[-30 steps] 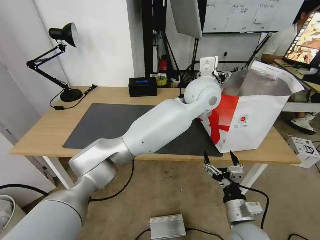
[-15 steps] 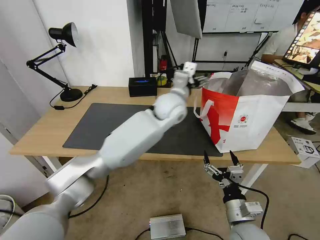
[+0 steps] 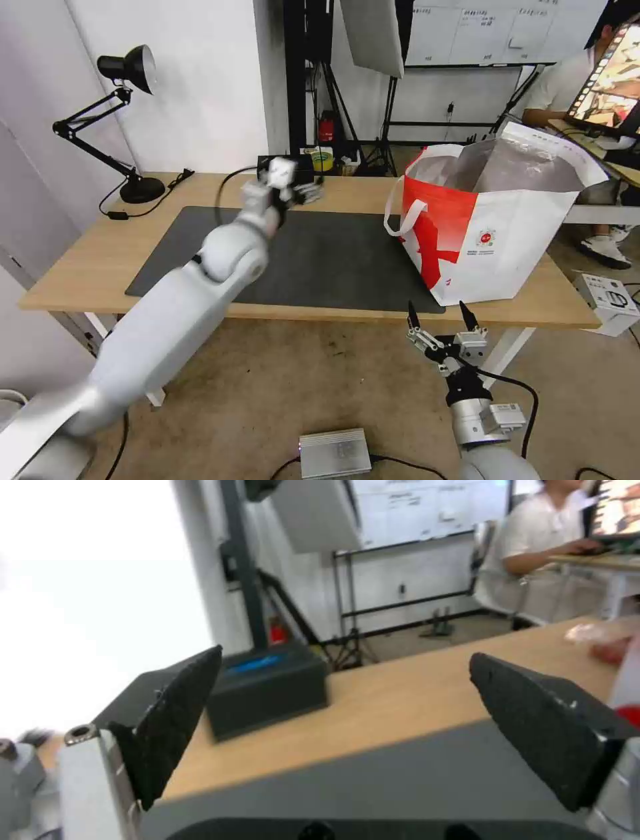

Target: Pick up the trash from the table and place it into the takeout bag.

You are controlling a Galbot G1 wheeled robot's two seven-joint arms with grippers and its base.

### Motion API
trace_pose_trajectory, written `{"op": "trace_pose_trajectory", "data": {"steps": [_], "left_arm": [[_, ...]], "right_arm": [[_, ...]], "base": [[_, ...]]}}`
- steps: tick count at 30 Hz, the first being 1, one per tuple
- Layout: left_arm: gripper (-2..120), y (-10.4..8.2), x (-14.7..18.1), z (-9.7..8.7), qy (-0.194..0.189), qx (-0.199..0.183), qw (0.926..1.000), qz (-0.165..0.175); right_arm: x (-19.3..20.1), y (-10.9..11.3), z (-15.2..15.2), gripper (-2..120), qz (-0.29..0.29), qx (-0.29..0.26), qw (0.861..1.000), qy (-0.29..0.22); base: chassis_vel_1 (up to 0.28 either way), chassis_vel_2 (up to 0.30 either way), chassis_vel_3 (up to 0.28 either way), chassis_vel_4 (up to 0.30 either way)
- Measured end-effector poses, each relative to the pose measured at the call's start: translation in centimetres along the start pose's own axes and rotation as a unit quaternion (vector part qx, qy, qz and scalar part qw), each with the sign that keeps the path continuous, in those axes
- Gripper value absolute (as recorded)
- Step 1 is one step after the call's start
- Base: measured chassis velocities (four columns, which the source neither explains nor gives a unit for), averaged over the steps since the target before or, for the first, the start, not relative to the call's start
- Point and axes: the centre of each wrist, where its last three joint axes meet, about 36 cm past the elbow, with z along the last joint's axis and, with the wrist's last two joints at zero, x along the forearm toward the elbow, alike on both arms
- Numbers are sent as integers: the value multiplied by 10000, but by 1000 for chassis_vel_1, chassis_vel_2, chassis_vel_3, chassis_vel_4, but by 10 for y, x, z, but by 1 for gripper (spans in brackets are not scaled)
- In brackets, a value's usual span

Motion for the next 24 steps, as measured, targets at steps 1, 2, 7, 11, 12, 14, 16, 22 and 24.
{"op": "trace_pose_trajectory", "data": {"steps": [1, 2, 7, 11, 12, 14, 16, 22, 24], "left_arm": [[100, 8, 12, 7, 25, -5, 10000, -78], [100, 12, 23, 13, 57, -2, 9999, -131], [100, 26, 65, 35, 143, 48, 9994, -319], [100, 32, 91, 42, 33, -99, 9989, -448], [100, 32, 91, 42, 33, -99, 9989, -448], [100, 33, 105, 43, -12, -72, 9984, -558], [100, 32, 112, 44, -18, -33, 9982, -597], [100, 15, 149, 66, 30, 2, 9973, -735], [100, 10, 156, 72, 64, 13, 9972, -742]], "right_arm": [[0, 0, 0, 100, 1, 0, 10000, 0], [0, 0, 0, 100, 0, 0, 10000, -1], [0, 0, 0, 100, 0, 0, 10000, 0], [0, 0, 0, 100, 1, 0, 10000, -1], [0, 0, 0, 100, 1, 0, 10000, -1], [0, 0, 0, 100, 1, 0, 10000, 0], [0, 0, 0, 100, 1, 0, 10000, 0], [0, 0, 0, 100, 1, 0, 10000, 0], [0, 0, 0, 100, 1, 0, 10000, 0]], "base": [[0, 0, 0, 0], [0, 0, 0, 0], [0, 0, 0, 0], [0, 0, 0, 0], [0, 0, 0, 0], [0, 0, 0, 0], [0, 0, 0, 0], [0, 0, 0, 0], [0, 0, 0, 0]]}}
